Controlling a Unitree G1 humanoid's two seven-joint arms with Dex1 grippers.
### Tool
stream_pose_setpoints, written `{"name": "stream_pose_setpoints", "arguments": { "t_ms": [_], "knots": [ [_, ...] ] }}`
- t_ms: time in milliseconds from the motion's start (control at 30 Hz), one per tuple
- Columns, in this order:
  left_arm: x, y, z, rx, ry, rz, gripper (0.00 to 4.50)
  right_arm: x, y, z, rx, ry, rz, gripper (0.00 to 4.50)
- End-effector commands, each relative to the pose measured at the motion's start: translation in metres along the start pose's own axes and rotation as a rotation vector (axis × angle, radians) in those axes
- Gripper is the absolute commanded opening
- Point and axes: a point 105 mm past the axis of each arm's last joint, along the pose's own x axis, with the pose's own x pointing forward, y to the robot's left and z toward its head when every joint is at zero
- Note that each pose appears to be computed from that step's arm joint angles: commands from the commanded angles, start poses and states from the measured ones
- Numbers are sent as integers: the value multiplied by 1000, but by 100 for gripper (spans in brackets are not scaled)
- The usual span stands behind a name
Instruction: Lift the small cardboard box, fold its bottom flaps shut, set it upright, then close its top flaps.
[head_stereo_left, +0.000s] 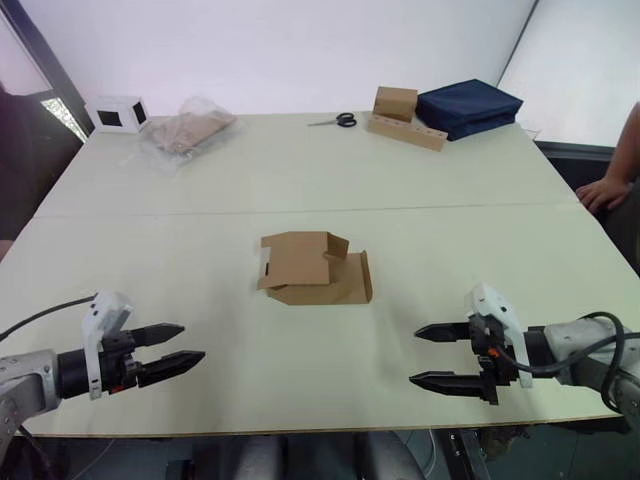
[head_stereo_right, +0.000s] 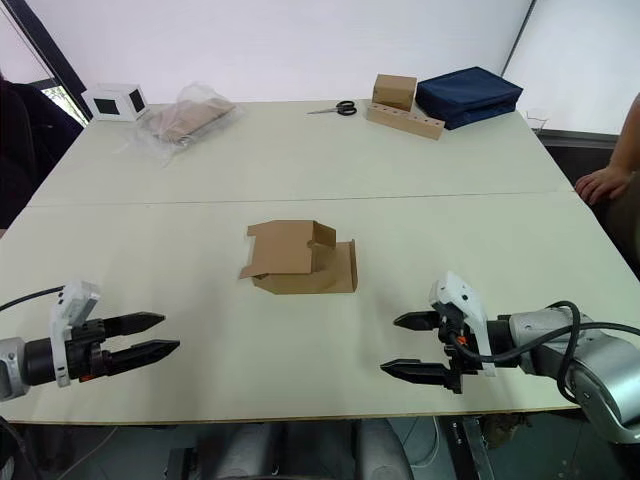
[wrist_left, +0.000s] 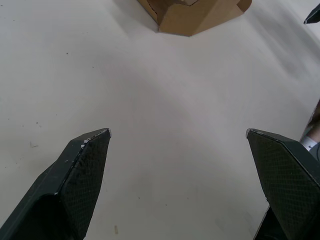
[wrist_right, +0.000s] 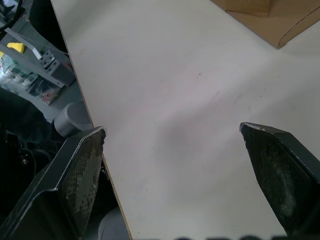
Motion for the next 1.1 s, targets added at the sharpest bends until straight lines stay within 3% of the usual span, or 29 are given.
{"name": "stream_pose_setpoints", "arguments": {
  "t_ms": [33,567,900,1000,1100],
  "knots": [
    [-2,1,7,32,-22,6,446,0,3,7,-36,-11,1,450],
    [-5,6,7,24,-38,19,446,3,-1,5,-53,-24,-12,450],
    [-1,15,12,92,-16,88,446,5,-8,8,-75,-21,-46,450],
    [-1,26,11,139,40,153,446,3,-14,9,-79,-26,-73,450],
    [-1,27,18,153,19,153,446,1,-17,11,-85,-38,-97,450]
  ]
}}
